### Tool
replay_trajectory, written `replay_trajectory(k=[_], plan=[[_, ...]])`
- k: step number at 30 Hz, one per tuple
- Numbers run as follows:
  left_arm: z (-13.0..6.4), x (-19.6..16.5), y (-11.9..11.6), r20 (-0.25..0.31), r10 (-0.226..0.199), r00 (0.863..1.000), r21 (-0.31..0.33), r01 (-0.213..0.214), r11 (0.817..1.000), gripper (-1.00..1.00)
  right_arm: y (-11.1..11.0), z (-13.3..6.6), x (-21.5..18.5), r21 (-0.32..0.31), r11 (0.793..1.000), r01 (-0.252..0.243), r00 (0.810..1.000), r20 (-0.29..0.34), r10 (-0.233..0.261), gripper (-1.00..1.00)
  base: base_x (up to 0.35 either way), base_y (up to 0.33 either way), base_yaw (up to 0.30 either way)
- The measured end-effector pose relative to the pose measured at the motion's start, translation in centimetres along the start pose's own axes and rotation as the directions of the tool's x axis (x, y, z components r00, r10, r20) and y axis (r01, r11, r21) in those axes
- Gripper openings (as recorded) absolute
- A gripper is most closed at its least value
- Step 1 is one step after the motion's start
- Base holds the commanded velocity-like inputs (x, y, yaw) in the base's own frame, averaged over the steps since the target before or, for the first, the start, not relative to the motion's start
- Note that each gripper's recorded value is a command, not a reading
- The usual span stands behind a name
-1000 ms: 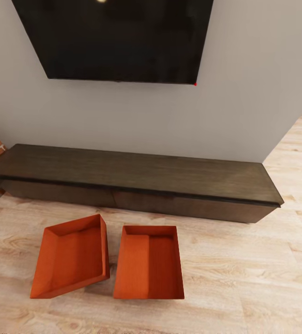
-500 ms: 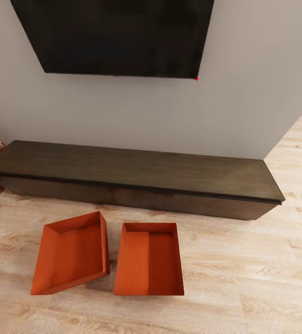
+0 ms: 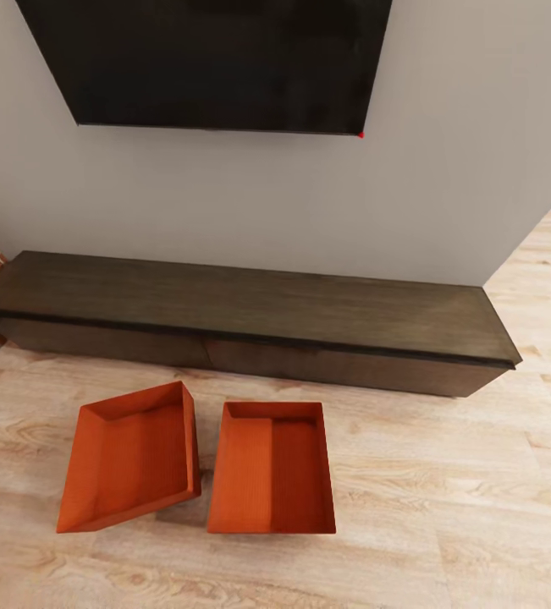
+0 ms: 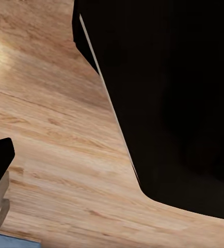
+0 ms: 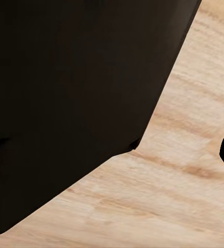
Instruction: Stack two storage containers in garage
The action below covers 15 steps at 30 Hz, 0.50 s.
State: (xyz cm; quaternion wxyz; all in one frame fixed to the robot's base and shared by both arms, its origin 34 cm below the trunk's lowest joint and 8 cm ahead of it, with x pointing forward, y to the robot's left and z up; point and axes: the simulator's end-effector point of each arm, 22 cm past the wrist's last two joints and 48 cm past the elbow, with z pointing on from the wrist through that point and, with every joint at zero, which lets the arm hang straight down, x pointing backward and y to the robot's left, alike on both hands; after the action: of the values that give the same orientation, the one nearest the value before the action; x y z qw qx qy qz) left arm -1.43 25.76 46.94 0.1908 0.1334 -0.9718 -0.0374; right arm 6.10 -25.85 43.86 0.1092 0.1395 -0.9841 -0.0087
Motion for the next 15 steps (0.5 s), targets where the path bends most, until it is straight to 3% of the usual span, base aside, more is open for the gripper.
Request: replay_trajectory(k=[15], plan=[[0.03, -0.87, -0.39, 0.018, -0.008, 1.0, 0.006, 0.008, 1.0, 1.0, 0.15, 0.0, -0.1, -0.002, 1.0, -0.008, 1.0, 0.003, 0.008, 1.0, 0.0, 0.0, 0.0]])
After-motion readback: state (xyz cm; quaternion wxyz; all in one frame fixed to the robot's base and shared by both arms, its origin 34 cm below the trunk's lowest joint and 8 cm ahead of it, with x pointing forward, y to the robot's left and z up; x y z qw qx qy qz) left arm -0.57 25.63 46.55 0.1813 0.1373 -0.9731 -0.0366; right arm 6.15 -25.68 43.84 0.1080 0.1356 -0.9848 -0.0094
